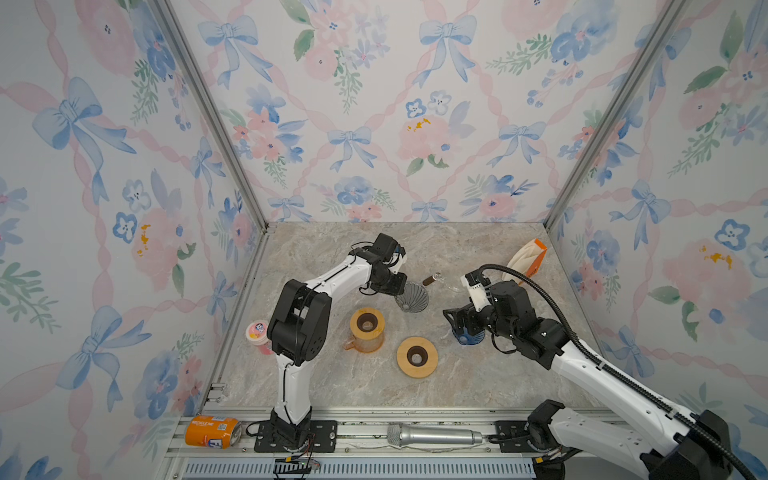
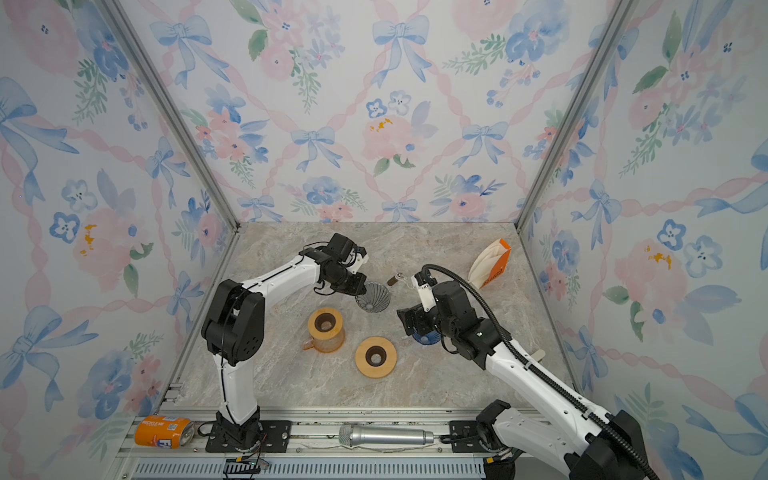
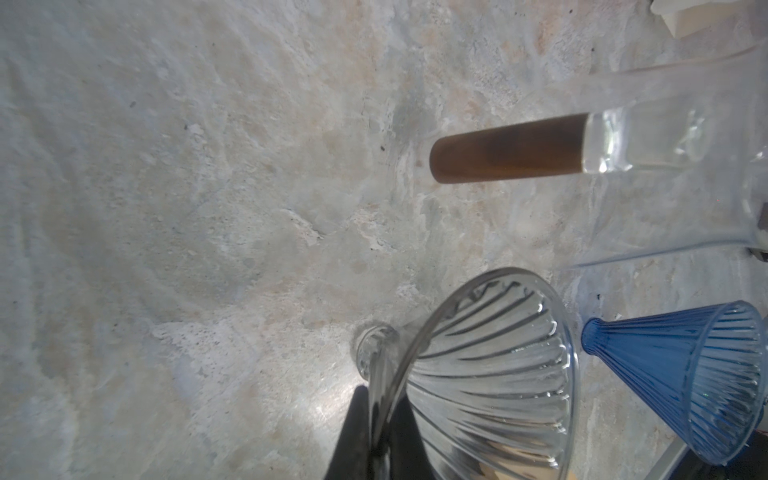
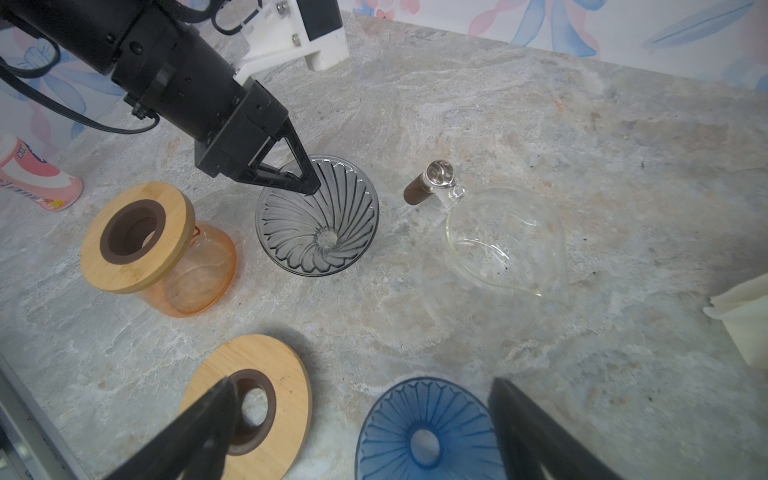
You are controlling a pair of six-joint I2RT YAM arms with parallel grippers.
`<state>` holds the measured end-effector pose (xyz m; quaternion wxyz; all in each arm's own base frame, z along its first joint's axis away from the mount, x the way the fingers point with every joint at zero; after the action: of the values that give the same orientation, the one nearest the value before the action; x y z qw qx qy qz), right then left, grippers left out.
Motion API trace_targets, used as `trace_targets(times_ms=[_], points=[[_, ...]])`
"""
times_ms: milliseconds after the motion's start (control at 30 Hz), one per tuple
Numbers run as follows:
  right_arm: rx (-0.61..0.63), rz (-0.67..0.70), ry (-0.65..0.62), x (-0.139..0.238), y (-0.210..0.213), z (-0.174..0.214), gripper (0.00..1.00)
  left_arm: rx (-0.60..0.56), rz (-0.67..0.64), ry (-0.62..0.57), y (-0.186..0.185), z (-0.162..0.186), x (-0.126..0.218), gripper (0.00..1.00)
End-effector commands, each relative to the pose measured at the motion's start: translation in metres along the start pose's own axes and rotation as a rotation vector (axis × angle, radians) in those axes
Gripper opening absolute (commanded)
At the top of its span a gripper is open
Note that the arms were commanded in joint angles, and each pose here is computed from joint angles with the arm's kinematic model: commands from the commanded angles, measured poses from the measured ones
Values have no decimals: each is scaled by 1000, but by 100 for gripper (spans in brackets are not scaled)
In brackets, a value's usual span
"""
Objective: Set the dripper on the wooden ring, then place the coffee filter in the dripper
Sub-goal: 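Close the left gripper on the grey glass dripper rim, then lift the grey dripper with the left gripper and carry it over the bamboo stand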
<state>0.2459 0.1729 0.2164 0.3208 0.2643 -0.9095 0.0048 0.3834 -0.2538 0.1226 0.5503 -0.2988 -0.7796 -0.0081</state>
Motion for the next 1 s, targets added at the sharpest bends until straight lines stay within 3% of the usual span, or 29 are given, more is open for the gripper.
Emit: trace_targets(times_ms=[0,500,967], points=[[-16,11,-4,4,-3,3,96,2,28,-34,-12,-10,17,3],[37,-9,-15,17,2,-11,96,16,94,-178,-31,-31,81,0],[65,-114,6,18,19,-18,96,121,72,-290,-21,12,152,0]])
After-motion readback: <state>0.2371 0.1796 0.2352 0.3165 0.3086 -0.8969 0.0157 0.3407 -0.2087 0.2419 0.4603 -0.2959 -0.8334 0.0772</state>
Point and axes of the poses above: each gripper's point midway between its finger pads, its own x axis back along the fingers, its own y axis along the line the jaws close on, z = x × y, the point moved 4 cm from there along x, back along the fingers, and after that the axes turned 3 degrees about -x, right-handed, at the moved point
